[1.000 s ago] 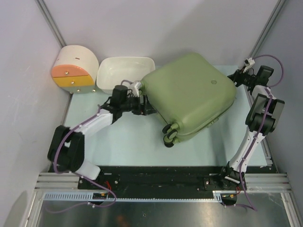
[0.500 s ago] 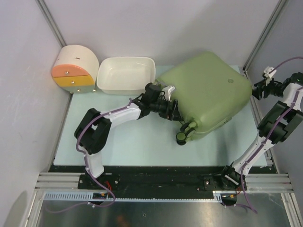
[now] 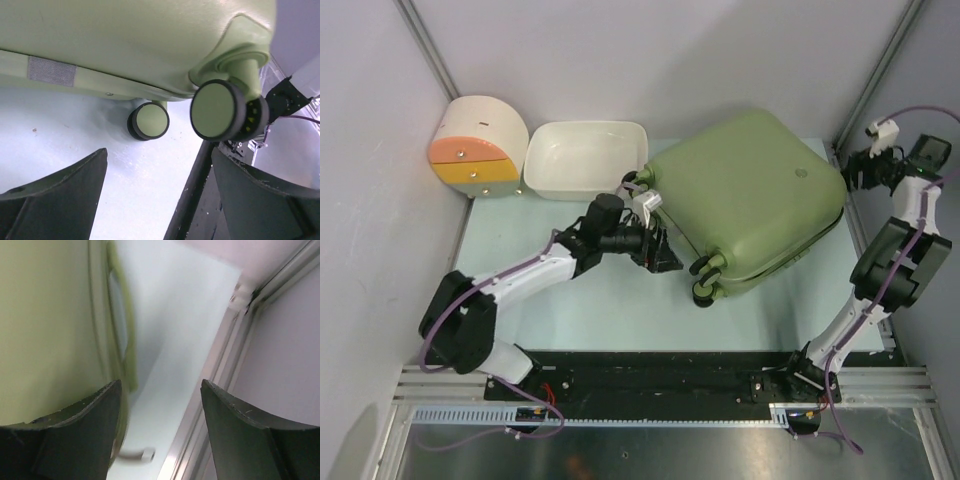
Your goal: Open, take out, and arrange the luggage
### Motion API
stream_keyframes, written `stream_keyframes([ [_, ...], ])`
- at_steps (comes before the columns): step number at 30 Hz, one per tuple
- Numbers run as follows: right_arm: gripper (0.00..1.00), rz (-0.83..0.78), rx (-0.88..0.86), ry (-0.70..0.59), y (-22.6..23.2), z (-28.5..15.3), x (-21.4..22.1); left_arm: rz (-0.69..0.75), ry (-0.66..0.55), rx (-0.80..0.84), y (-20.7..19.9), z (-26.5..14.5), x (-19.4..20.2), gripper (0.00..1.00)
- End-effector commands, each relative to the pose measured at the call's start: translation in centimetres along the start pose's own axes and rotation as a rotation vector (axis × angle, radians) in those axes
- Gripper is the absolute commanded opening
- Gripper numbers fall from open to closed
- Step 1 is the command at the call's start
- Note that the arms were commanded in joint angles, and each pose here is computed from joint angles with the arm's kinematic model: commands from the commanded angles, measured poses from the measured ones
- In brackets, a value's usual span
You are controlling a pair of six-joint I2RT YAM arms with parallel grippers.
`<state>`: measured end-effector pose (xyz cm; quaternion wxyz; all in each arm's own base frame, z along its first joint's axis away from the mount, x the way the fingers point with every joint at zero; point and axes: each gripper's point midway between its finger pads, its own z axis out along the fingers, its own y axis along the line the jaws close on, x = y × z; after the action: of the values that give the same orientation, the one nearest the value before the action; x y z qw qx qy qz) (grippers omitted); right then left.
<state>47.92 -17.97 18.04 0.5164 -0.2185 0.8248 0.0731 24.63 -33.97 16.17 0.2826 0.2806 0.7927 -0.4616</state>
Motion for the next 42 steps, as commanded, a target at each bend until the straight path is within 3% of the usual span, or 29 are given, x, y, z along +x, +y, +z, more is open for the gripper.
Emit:
stream_keyframes([
  [1, 0.70, -0.013, 0.117, -0.115, -3.0, 4.3, -6.0, 0.060, -0.105, -0.044, -0.5, -2.4, -2.1, 0.90],
  [6, 0.73, -0.095, -0.031, -0.174, -1.4, 8.5, -8.2, -0.103, -0.256, -0.167, 2.9, -4.3, -5.9, 0.97],
  [8, 0.70, -0.031, -0.241, -0.173, 2.1, 9.7, -6.2, -0.098, -0.295, -0.160, 3.7, -4.0, -7.3, 0.98],
  [10, 0.68, -0.138, -0.343, -0.170, 4.1, 9.9, -5.8, -0.064, -0.318, -0.112, 3.1, -3.4, -9.3, 1.00],
  [11, 0.66, -0.080, -0.437, -0.087, 6.7, 9.2, -3.1, -0.081, -0.281, -0.077, 3.5, -1.8, -8.9, 1.00],
  [12, 0.65, -0.169, -0.469, -0.084, 7.3, 8.8, -2.4, -0.072, -0.296, -0.040, 2.6, -1.3, -10.7, 1.00],
  [17, 0.64, -0.114, -0.617, 0.014, 12.0, 3.3, 2.2, -0.087, -0.234, 0.059, 1.8, 4.0, -12.0, 0.97],
  [24, 0.65, -0.146, -0.601, 0.068, 14.6, -5.3, 3.1, -0.021, -0.230, 0.162, 1.4, 9.3, -15.9, 0.95],
  [27, 0.66, -0.141, -0.622, 0.108, 16.3, -6.8, 4.8, 0.026, -0.238, 0.165, 2.2, 10.8, -17.1, 0.95],
  [31, 0.67, -0.144, -0.644, 0.110, 18.9, -7.8, 4.4, 0.138, -0.319, 0.061, 4.1, 7.5, -21.7, 0.95],
  [35, 0.67, -0.114, -0.690, 0.102, 21.9, -8.3, 3.9, 0.270, -0.412, -0.073, 4.2, -1.6, -26.7, 0.96],
  [37, 0.67, -0.081, -0.732, 0.099, 23.7, -8.6, 3.7, 0.243, -0.378, -0.127, 5.1, -4.4, -25.4, 0.96],
  [38, 0.68, -0.087, -0.734, 0.093, 24.2, -8.8, 3.3, 0.277, -0.409, -0.139, 3.0, -7.3, -25.7, 0.95],
  [42, 0.68, -0.079, -0.761, 0.083, 26.4, -9.5, 2.7, 0.163, -0.297, -0.178, 3.9, -9.7, -16.3, 0.94],
])
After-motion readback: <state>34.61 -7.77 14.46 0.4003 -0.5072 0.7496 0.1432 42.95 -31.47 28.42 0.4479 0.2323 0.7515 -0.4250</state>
